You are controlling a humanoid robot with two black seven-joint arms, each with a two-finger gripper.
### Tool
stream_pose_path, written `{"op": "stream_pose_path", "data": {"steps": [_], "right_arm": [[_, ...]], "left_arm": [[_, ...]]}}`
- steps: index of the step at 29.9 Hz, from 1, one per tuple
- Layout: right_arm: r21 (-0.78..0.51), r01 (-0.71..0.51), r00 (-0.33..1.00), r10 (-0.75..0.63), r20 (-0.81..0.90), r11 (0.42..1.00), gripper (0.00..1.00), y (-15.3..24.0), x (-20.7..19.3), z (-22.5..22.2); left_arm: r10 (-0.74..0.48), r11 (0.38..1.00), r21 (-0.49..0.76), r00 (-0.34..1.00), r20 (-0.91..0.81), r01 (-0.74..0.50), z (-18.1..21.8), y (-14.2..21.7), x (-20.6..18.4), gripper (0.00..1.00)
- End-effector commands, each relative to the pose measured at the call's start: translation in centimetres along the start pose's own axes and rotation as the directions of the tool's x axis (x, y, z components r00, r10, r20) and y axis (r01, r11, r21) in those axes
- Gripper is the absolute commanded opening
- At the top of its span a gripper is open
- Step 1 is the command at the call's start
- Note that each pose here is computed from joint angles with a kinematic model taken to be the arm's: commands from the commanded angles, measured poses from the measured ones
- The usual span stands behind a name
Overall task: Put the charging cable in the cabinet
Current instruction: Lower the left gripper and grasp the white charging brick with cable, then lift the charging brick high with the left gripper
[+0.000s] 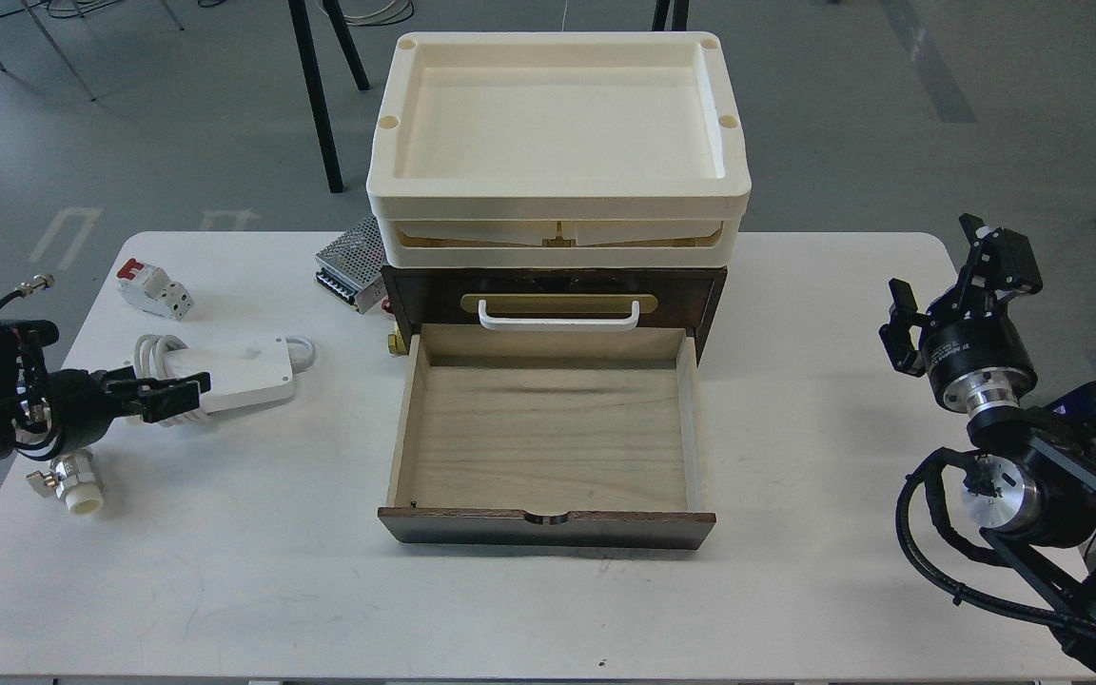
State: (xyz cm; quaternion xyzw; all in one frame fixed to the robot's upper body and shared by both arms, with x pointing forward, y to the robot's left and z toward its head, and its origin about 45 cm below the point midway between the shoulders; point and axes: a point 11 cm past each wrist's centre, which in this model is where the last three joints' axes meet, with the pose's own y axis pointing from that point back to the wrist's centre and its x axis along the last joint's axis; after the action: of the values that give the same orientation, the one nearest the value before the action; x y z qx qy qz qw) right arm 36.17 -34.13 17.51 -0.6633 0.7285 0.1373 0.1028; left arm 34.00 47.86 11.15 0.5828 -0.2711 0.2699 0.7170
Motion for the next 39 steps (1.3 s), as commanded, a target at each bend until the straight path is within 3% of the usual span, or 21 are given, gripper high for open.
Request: {"op": "stream_pose_path", "data": {"steps": [1,4,10,11,13,18,29,34,39], "right_arm": [[0.000,0.000,1.000,0.000,0.000,1.000,0.99,0.0,0.0,0.0],[0.000,0.000,1.000,0.000,0.000,1.000,0.99,0.0,0.0,0.0],[0.000,0.000,1.000,0.000,0.000,1.000,0.99,0.0,0.0,0.0],[0.000,0.000,1.000,0.000,0.000,1.000,0.99,0.0,0.0,0.0],[0.000,0.000,1.000,0.000,0.000,1.000,0.99,0.0,0.0,0.0],[0.000,0.000,1.000,0.000,0.000,1.000,0.99,0.0,0.0,0.0],[0.000,0.000,1.000,0.000,0.000,1.000,0.99,0.0,0.0,0.0],[0.000,0.000,1.000,0.000,0.000,1.000,0.99,0.0,0.0,0.0],[-0.001,0.001,1.000,-0.001,-0.001,1.000,0.99,0.0,0.0,0.0]], "left_arm": [[0.009,1.000,-0.005,1.000,-0.028,-0.009,0.5,-0.7,-0.4,0.99],[0.031,1.000,0.007,0.999,-0.034,-0.031,0.3,-0.8,-1.0,0.92],[0.085,0.996,0.020,0.996,0.004,-0.085,-0.1,-0.7,-2.0,0.63],[0.088,0.996,0.022,0.996,0.008,-0.088,-0.2,-0.7,-1.9,0.56],[0.078,0.996,0.037,0.997,0.016,-0.079,-0.8,-0.4,-2.3,0.25],[0.058,0.997,0.048,0.998,0.019,-0.059,-1.2,-0.1,-3.2,0.08],[0.107,0.991,0.078,0.994,0.008,-0.107,-2.5,1.0,-1.2,0.02],[0.187,0.975,0.135,0.980,-0.070,-0.177,-4.7,2.9,0.5,0.02],[0.348,0.925,0.218,0.923,-0.166,-0.310,-7.5,6.2,4.9,0.02]]}}
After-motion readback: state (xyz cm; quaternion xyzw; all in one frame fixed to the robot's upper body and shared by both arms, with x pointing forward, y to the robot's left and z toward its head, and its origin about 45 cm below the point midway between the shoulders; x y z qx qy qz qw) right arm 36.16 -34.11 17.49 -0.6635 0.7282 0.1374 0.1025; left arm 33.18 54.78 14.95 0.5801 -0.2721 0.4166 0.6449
